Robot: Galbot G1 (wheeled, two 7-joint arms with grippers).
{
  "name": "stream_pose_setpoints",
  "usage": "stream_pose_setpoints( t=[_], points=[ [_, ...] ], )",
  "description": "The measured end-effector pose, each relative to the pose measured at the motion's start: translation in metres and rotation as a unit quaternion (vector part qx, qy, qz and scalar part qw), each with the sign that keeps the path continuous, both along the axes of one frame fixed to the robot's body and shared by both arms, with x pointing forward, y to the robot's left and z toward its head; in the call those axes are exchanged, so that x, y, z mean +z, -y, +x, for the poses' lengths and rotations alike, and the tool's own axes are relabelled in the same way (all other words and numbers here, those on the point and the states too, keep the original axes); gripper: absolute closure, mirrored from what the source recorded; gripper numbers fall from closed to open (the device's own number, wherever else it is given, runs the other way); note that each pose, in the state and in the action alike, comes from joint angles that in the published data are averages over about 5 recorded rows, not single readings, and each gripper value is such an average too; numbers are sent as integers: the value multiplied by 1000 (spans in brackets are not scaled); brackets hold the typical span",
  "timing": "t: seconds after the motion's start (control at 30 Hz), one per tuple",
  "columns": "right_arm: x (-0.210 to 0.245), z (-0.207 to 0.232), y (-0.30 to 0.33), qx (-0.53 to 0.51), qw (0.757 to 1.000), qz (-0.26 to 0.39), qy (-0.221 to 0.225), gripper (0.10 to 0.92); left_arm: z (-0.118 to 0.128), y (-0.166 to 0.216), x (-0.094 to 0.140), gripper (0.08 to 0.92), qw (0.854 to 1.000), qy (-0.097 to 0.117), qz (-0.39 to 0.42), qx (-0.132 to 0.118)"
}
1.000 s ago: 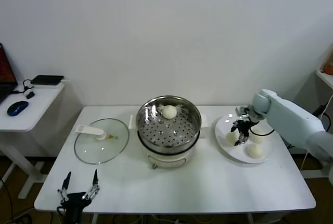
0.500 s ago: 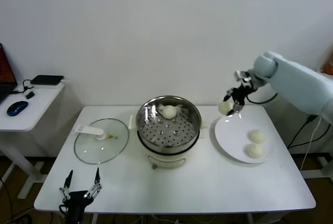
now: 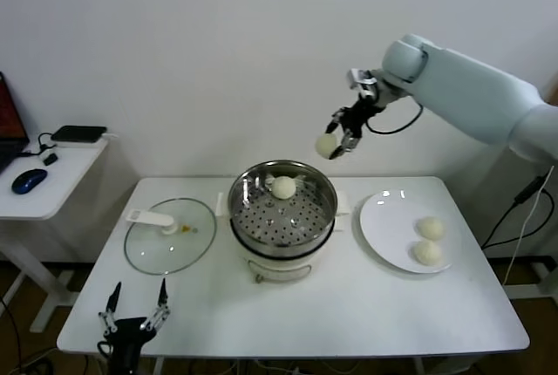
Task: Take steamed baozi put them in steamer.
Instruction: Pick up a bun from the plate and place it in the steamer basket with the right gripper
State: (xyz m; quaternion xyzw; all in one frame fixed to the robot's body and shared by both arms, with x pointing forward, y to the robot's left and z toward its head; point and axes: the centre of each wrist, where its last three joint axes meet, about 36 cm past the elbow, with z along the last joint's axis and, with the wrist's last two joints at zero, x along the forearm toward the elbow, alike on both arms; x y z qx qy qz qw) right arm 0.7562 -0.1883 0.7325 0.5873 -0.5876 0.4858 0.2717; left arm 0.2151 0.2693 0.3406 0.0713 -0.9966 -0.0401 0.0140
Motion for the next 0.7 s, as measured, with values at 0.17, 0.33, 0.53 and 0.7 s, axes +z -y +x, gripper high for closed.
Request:
stream_pose_setpoints(
  t=[0.17, 0.33, 0.53, 0.7],
  points=[
    [-16, -1, -50, 26, 1000, 1, -12, 335, 0, -1, 1, 177, 1000, 2, 2, 2],
    [-41, -3, -85, 44, 999, -3, -26, 335, 3, -2, 3, 177, 1000, 6, 1, 3],
    [-73, -7, -108, 55, 998, -7, -43, 335, 6, -2, 3, 177, 1000, 8, 1, 5],
    [-97, -10, -121, 63, 996, -12, -55, 329, 8, 0, 4, 177, 1000, 9, -1, 5]
  ],
)
